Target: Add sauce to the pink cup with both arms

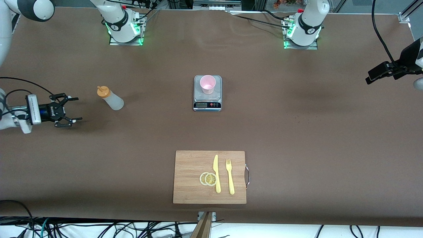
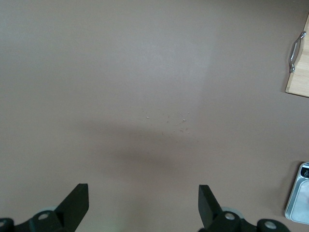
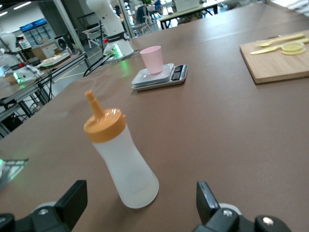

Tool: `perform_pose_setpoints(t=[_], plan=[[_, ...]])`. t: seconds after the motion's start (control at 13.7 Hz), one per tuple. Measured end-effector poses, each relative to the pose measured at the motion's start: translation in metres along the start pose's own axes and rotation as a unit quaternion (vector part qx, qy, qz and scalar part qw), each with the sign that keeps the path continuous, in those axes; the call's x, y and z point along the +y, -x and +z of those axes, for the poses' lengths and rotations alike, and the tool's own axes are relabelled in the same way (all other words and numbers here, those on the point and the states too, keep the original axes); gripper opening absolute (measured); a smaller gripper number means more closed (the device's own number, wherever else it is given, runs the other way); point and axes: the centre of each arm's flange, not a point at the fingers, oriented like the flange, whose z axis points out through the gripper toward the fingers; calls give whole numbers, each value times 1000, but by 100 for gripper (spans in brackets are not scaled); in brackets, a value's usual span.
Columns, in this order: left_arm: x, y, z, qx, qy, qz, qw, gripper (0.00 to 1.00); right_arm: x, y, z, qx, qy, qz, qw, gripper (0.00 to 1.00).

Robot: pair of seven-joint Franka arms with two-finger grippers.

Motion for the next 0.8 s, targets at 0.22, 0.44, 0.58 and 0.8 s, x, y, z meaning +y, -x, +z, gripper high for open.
perform_pose_setpoints(t=[0.22, 0.44, 0.58, 0.8], plan=[[0, 0, 0, 0, 0, 0, 1000, 100, 15, -65, -15, -34, 5, 69, 997, 100], [0, 0, 0, 0, 0, 0, 1000, 100, 40, -144, 1, -77, 7, 136, 988, 100], [0, 0, 0, 0, 0, 0, 1000, 100, 50, -199, 21, -116, 12, 182, 976, 100], [0, 0, 0, 0, 0, 0, 1000, 100, 52, -259, 43, -179, 40, 248, 951, 100]])
